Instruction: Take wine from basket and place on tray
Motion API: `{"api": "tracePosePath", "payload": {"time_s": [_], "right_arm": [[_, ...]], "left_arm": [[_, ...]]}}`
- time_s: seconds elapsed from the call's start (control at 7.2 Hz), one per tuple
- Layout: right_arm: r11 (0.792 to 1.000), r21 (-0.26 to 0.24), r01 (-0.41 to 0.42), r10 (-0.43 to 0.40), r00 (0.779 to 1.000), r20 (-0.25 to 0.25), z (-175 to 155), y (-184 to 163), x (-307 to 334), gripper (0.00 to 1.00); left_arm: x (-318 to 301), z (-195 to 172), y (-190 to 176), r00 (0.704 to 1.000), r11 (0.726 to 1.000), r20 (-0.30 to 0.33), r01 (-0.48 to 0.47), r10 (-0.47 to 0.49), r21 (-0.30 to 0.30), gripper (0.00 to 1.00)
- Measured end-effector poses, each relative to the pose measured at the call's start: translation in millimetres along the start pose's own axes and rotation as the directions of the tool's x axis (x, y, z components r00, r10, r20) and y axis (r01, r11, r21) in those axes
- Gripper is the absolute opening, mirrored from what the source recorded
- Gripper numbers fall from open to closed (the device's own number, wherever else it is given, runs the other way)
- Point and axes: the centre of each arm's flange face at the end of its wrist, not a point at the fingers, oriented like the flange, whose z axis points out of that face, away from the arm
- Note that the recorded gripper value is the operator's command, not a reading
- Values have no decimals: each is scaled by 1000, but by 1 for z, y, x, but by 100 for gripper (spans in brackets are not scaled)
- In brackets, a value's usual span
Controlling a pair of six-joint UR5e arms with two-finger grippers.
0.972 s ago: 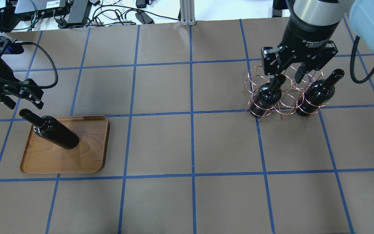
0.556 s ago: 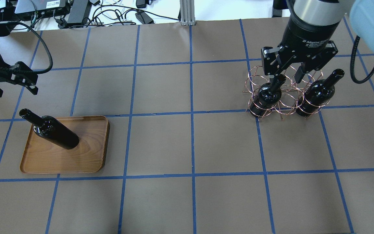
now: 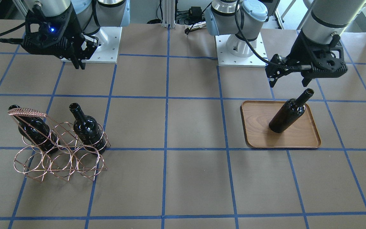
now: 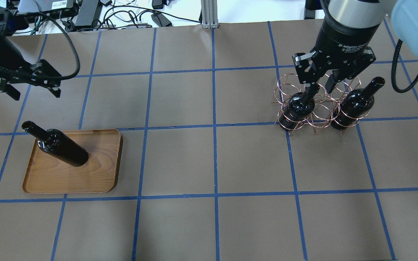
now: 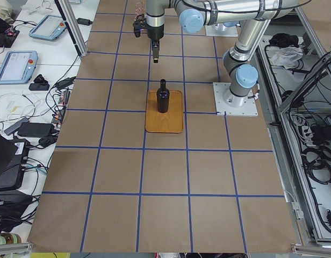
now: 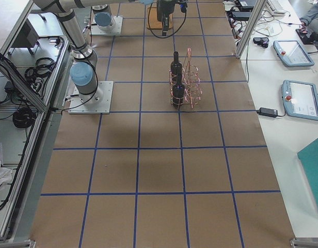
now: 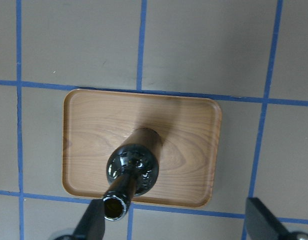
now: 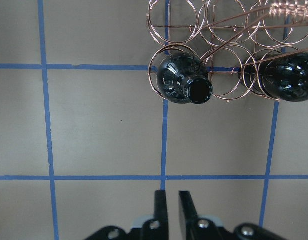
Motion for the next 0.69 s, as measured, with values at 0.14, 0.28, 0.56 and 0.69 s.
{"api": "tracePosePath", "payload": {"time_s": [0.14, 0.28, 0.56, 0.69], "right_arm": [[1000, 2, -3, 3, 1000, 3, 0, 0, -1, 100], [1000, 0, -3, 3, 1000, 6, 1, -1, -1, 100], [1000, -6, -2, 2, 1000, 10, 2, 0, -1, 100], [1000, -6, -1, 1, 1000, 10, 2, 0, -1, 100]], "left_arm": [[13, -7, 5, 999, 1000, -27, -26, 26, 17, 100], [20, -13, 11, 998, 998, -48, -47, 48, 30, 100], [23, -21, 21, 996, 997, -58, -70, 72, 28, 100], [24, -25, 26, 995, 997, -63, -74, 75, 29, 100]]}}
